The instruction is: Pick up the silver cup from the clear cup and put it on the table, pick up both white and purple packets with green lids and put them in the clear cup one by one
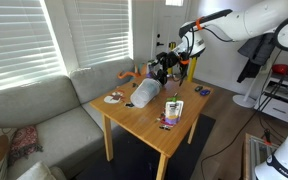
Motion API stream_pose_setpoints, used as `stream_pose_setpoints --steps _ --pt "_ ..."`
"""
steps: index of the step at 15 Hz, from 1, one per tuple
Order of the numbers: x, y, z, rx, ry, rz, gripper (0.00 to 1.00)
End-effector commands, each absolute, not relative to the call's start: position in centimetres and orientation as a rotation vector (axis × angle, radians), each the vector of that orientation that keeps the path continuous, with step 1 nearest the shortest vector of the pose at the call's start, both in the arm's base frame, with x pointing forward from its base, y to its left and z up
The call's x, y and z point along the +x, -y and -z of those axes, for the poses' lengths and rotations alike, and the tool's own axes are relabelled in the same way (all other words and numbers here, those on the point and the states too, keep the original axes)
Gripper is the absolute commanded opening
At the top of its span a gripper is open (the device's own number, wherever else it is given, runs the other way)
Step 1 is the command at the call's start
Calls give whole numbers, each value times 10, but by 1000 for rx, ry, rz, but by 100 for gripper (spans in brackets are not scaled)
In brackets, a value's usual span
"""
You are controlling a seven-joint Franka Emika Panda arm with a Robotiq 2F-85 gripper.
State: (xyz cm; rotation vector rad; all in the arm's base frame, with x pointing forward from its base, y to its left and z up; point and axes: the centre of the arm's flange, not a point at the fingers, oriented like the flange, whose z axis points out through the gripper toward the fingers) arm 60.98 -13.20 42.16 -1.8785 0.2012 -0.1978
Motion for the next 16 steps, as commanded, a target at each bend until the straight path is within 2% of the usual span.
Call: stream_pose_setpoints --steps 1,12,13,15,16 --pt "605 137 -439 -1906 -194 245 100" --pt "611 159 -414 -2070 -264 316 100" --pt "614 157 -409 -2068 -270 314 92" --pt "617 155 -401 -2072 -279 310 66" --pt "618 154 -398 -2074 -285 305 59"
